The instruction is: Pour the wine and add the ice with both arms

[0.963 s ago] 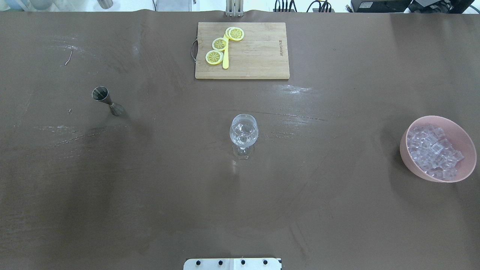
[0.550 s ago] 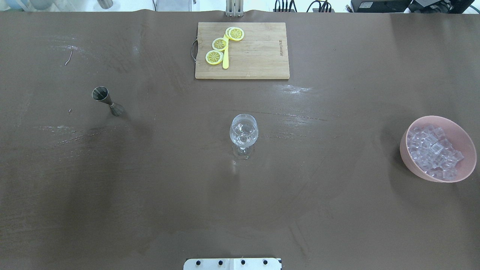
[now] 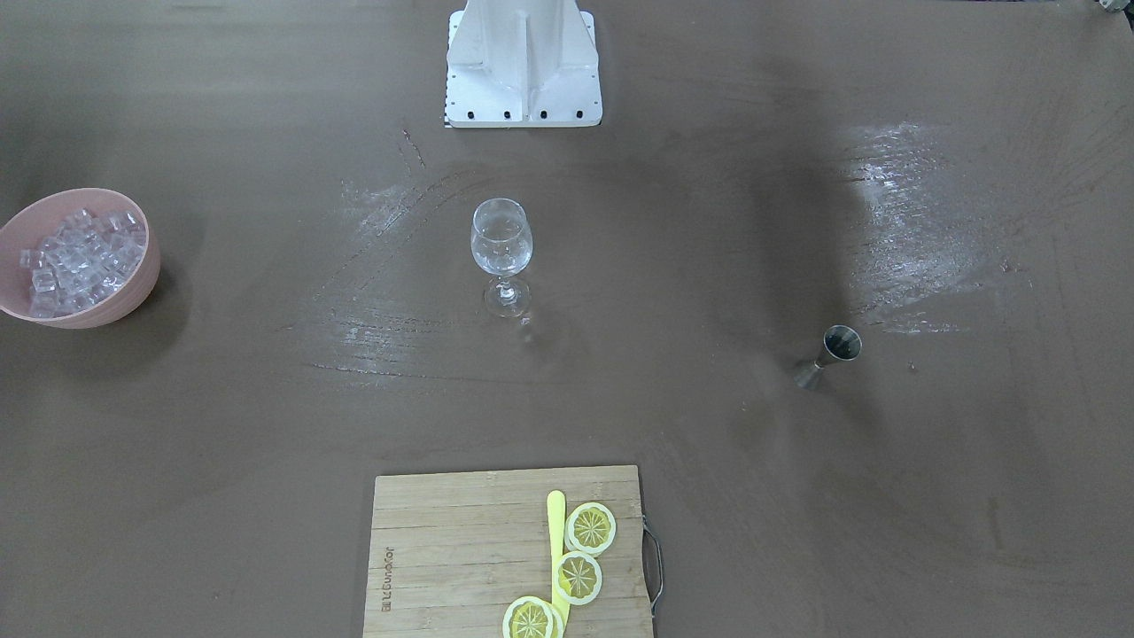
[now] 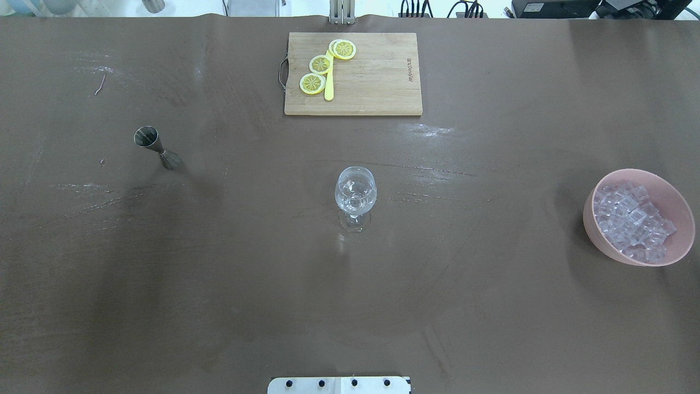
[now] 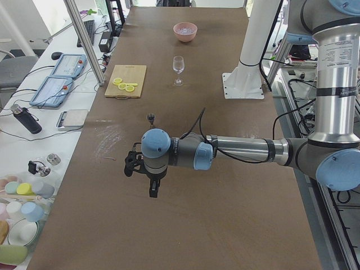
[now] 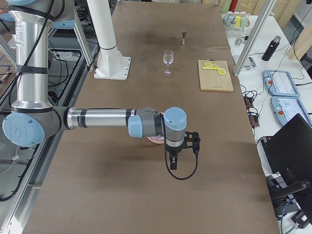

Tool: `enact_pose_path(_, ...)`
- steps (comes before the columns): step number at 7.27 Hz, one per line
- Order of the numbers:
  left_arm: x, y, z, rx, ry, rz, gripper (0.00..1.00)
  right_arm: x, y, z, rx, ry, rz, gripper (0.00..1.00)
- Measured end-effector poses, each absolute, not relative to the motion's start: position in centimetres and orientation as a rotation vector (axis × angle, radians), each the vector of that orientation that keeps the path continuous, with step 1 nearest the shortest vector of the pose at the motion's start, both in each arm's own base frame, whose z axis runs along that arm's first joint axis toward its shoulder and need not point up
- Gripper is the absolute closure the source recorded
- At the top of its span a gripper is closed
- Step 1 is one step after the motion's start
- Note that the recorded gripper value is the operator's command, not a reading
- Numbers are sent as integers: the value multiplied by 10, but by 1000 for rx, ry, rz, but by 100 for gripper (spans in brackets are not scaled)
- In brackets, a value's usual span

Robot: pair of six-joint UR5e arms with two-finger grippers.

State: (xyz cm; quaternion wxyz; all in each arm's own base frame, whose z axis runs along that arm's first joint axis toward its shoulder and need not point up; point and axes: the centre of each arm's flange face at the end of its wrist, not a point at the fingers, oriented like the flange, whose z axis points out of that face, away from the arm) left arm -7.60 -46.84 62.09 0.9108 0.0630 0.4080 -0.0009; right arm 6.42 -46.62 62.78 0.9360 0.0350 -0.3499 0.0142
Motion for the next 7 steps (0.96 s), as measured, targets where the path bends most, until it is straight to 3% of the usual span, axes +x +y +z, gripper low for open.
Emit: enact_pose_path(7, -77, -486, 602, 183, 836, 18, 2, 63, -482, 597, 264, -733, -12, 0)
